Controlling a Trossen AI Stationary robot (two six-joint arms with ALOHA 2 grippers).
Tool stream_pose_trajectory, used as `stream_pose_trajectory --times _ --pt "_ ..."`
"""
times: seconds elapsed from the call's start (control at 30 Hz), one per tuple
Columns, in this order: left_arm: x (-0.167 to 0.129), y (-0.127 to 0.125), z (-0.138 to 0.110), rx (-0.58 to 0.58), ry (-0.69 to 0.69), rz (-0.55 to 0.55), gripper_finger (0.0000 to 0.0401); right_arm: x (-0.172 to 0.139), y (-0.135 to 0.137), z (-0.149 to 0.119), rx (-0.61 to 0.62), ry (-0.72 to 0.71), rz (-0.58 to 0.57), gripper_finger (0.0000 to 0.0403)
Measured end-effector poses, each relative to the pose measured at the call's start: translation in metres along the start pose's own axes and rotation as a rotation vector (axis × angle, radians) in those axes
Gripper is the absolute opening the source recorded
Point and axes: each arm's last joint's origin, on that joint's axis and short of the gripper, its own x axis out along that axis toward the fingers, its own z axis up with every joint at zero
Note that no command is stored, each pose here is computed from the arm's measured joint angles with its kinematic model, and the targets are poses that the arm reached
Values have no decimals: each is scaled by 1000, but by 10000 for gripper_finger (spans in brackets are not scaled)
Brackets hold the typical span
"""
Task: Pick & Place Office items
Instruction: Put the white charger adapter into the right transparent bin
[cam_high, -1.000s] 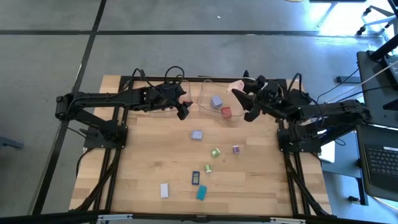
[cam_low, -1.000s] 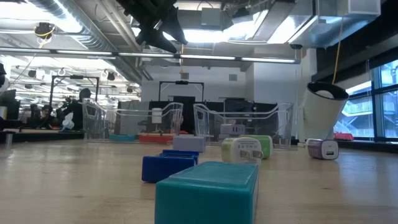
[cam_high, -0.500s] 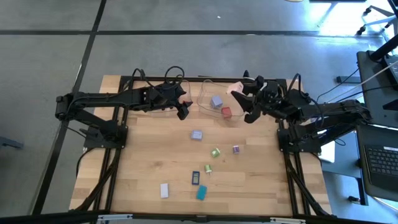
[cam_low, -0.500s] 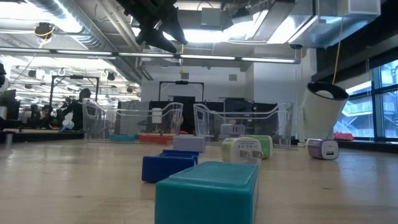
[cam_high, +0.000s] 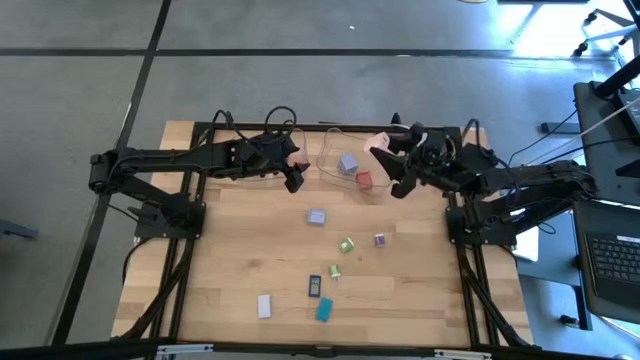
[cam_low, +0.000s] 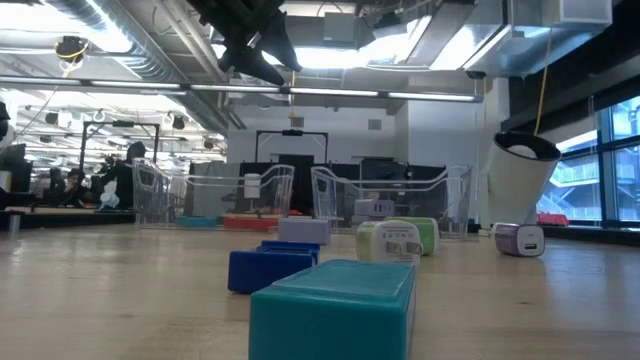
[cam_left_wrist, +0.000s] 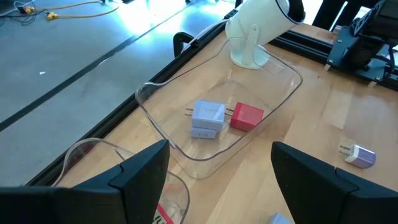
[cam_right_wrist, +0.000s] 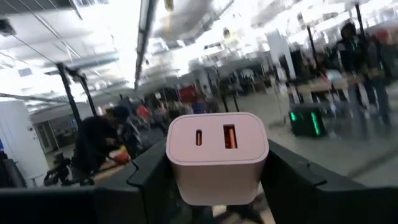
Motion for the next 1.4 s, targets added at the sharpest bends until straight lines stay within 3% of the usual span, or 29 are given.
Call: stream_pose_trajectory --times 0.17,0.43,0.67,0.87,1.1,1.4 --pt "0 0 0 0 -1 0 278 -1 -5 -11 77 86 -104 204" --pt "0 0 0 0 -1 0 278 2 -15 -27 97 214 -191 204" --pt "0 0 0 0 0 0 278 11 -40 -64 212 403 -413 204" --pt "0 0 0 0 0 0 278 32 -71 -101 169 530 -546 204" --pt "0 0 0 0 0 0 278 46 -117 -142 255 715 -668 204" --pt "0 0 0 0 -1 0 278 52 -158 -169 353 829 -735 204"
